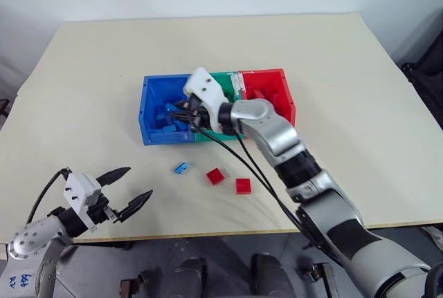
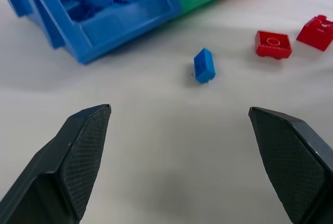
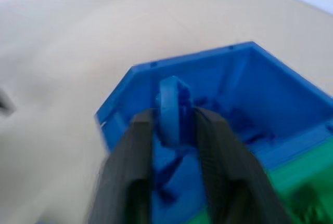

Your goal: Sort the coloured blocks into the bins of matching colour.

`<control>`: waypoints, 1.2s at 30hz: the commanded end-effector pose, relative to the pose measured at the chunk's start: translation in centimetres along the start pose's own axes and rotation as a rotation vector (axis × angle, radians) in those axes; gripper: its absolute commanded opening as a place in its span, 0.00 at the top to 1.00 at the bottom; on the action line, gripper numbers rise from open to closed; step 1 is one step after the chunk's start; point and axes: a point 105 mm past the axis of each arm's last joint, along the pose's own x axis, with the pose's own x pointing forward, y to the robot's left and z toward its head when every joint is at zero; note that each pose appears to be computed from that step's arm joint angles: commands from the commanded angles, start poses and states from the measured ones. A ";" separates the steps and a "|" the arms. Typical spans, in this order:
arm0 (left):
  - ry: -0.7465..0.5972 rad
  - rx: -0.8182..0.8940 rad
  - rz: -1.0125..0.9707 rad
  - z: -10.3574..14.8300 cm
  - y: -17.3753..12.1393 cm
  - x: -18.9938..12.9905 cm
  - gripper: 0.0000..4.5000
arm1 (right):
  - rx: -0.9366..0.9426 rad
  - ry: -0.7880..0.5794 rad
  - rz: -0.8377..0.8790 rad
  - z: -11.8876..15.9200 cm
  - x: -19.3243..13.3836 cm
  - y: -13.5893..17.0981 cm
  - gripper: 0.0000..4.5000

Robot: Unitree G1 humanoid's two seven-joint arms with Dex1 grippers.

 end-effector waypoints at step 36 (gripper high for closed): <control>-0.050 0.160 -0.519 3.7 -3.4 6.9 0.00 | -0.001 0.133 0.166 -10.5 -23.4 4.4 0.01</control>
